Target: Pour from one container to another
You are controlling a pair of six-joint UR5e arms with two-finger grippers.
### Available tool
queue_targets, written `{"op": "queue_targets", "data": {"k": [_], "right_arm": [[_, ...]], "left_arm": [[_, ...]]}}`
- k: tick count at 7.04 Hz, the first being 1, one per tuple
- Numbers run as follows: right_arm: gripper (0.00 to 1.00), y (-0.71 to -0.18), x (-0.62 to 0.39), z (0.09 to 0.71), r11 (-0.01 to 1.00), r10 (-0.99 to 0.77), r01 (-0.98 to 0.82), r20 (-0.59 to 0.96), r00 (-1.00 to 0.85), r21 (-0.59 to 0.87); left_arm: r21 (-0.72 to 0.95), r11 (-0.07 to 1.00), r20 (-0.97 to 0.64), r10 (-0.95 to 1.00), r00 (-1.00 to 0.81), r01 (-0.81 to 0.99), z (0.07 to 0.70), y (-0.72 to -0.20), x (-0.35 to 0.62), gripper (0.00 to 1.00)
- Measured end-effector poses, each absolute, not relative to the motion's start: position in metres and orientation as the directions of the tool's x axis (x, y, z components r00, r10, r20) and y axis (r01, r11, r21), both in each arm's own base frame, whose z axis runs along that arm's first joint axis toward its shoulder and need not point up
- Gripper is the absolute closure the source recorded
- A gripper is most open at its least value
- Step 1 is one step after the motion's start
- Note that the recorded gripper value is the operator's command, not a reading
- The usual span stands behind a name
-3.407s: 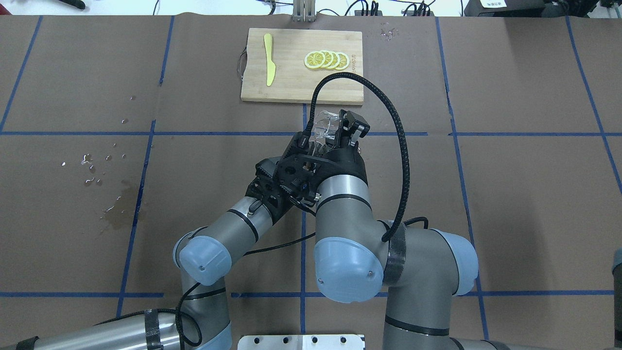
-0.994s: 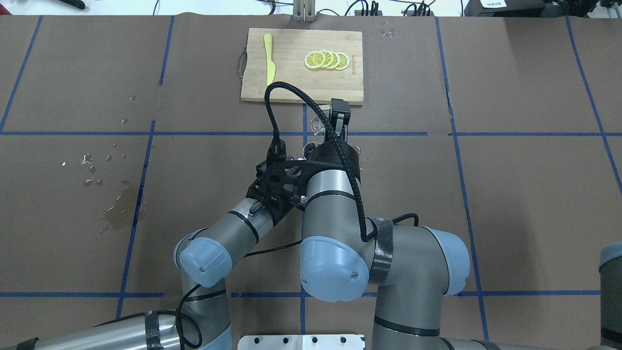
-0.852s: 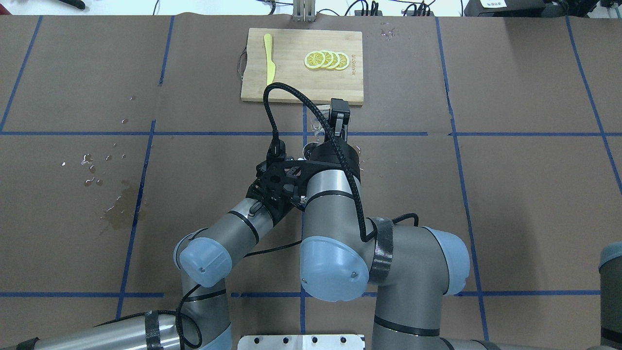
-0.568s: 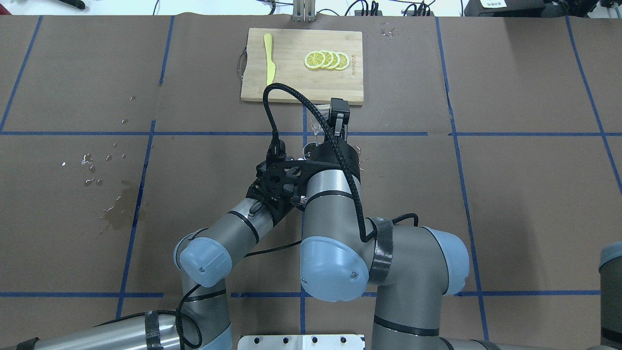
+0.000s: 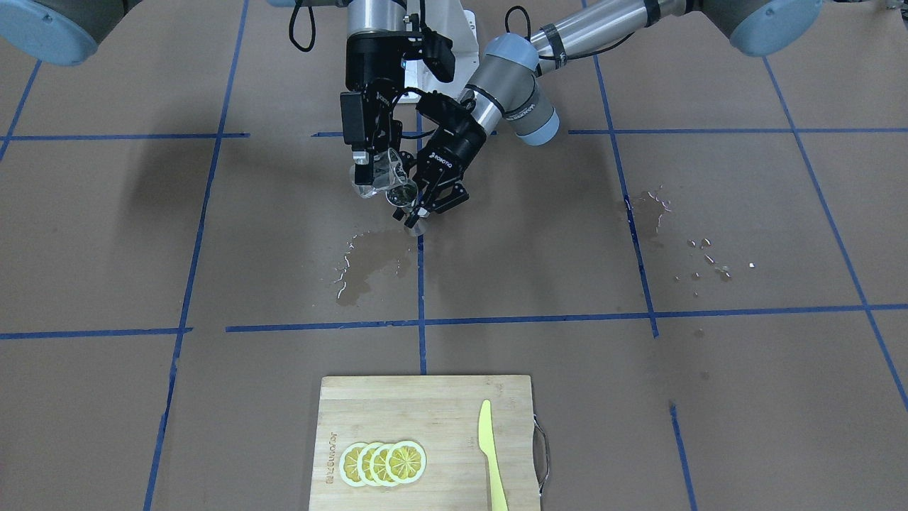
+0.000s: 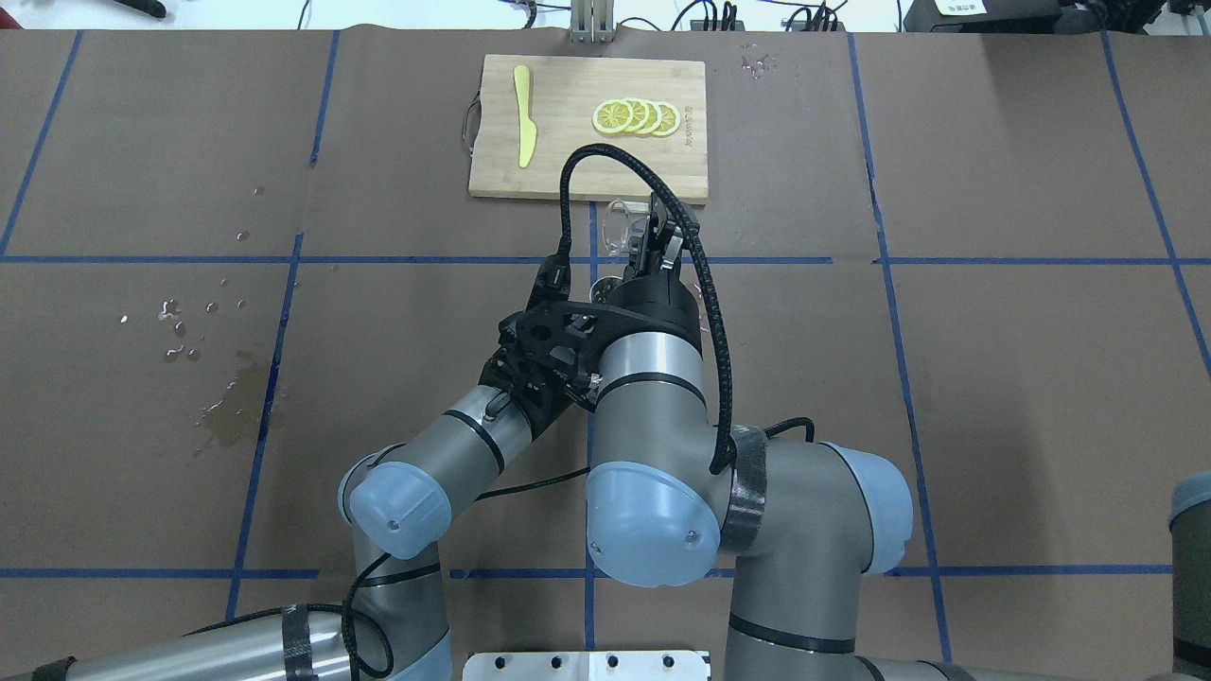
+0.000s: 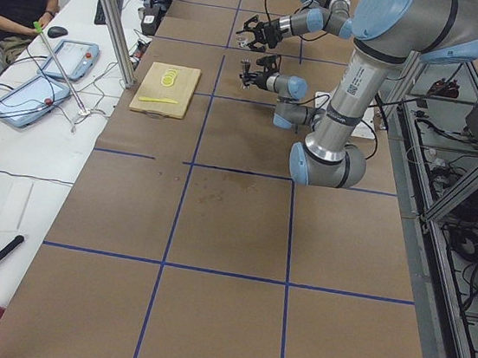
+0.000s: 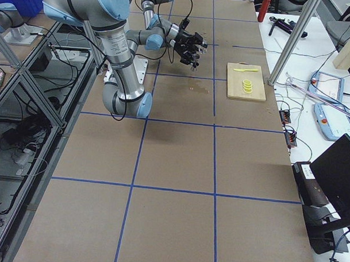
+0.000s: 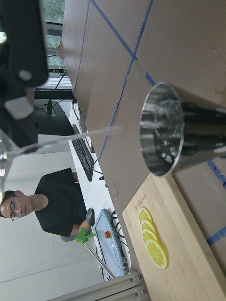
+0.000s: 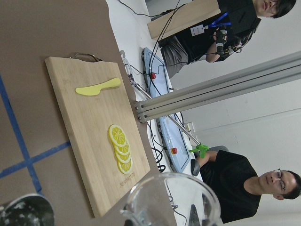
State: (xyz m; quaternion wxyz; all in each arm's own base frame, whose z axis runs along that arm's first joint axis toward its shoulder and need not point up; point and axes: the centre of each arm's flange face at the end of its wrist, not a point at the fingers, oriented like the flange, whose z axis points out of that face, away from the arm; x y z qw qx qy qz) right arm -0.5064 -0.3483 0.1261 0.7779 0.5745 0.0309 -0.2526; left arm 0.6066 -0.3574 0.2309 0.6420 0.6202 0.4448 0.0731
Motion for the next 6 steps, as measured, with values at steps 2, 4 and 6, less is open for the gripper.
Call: {"op": "queue_targets", "data": {"k": [2,4,6], "right_arm": [[1.00,-0.348,-0.496,0.131,0.282,-0.295,0.122,-0.035,0.955,0.952],[1.00,-0.339,-0.462,0.153,0.366,-0.252,-0.134,0.236,0.939,0.921],[1.00,-0.333,-0.438,0.185,0.424,-0.189,-0.316,0.424,0.885,0.849]], "left_arm": [[0.858,0.217,-0.485,0.644,0.592,0.466,0.229,-0.357,0.602,1.00],[0.859,0.205,-0.488,0.608,0.627,0.470,0.241,-0.356,0.592,1.00],[0.858,0.200,-0.491,0.591,0.640,0.474,0.261,-0.348,0.564,1.00]]}}
